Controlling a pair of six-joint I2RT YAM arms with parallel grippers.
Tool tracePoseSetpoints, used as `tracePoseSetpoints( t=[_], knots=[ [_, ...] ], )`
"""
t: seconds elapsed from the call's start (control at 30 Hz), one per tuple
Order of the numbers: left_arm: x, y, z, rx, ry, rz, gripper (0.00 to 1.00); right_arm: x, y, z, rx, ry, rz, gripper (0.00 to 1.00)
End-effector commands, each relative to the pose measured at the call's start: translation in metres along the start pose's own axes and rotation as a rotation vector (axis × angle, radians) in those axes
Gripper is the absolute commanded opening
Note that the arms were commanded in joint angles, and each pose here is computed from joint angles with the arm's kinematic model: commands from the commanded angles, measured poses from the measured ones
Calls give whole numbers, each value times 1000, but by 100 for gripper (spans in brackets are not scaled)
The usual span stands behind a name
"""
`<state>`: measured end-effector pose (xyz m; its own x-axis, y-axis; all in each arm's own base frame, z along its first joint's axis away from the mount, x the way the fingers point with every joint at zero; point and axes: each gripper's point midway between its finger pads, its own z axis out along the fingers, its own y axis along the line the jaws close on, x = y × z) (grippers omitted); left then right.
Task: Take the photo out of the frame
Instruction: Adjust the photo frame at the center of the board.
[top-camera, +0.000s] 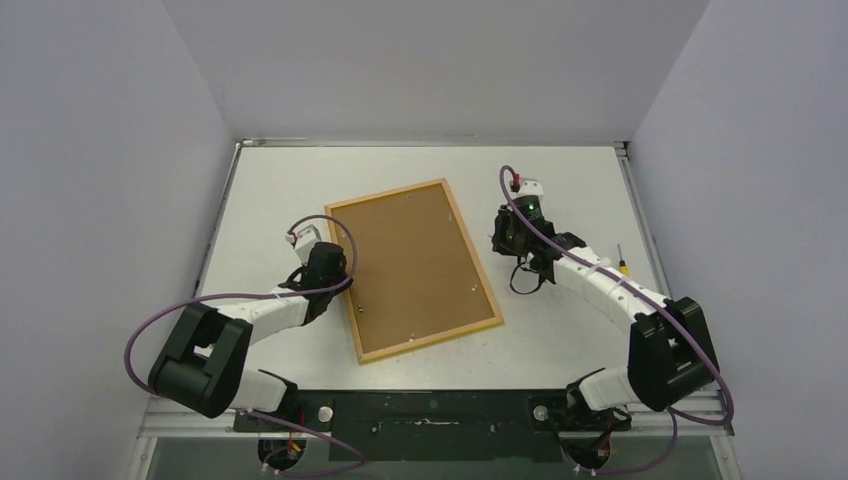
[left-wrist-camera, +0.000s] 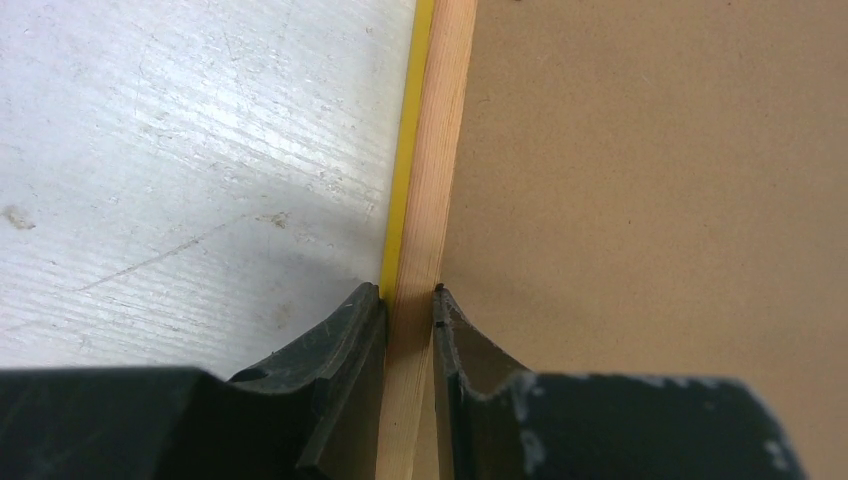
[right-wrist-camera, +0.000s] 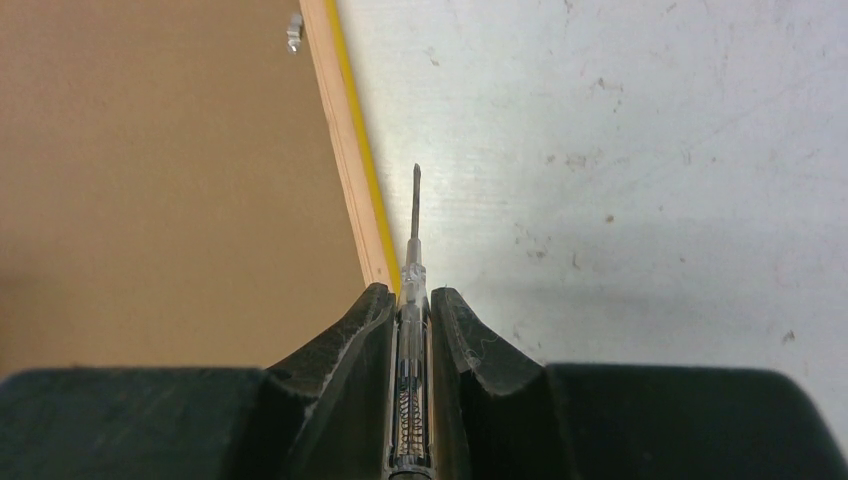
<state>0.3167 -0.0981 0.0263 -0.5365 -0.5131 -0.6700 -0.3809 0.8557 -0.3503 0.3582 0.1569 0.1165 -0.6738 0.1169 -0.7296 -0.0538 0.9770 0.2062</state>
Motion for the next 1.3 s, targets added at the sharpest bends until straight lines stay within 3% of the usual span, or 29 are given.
tracePoseSetpoints(
  t=[0.0, 0.17, 0.27, 0.4, 0.93, 1.1, 1.27],
  knots=[
    [-34, -25, -4, 75, -108, -144, 5, 1, -9, -24, 10, -26, 3, 5],
    [-26, -33, -6, 130, -74, -143, 24, 6, -17, -35, 32, -49, 47, 5],
    [-18, -37, -7, 160, -35, -122, 41, 18, -22, -38, 53, -13, 99, 5],
    [-1, -38, -10, 176, 49, -87, 46, 40, -34, -43, 118, 54, 144, 5],
    [60, -58, -59, 259, 268, -54, 43, 48, -59, -71, 203, 7, 174, 5],
    [77, -82, -73, 353, 358, 10, 29, 50, -85, -76, 344, -34, 230, 5],
    [92, -90, -77, 350, 441, 70, 26, 53, -102, -89, 446, -48, 269, 5]
  ],
)
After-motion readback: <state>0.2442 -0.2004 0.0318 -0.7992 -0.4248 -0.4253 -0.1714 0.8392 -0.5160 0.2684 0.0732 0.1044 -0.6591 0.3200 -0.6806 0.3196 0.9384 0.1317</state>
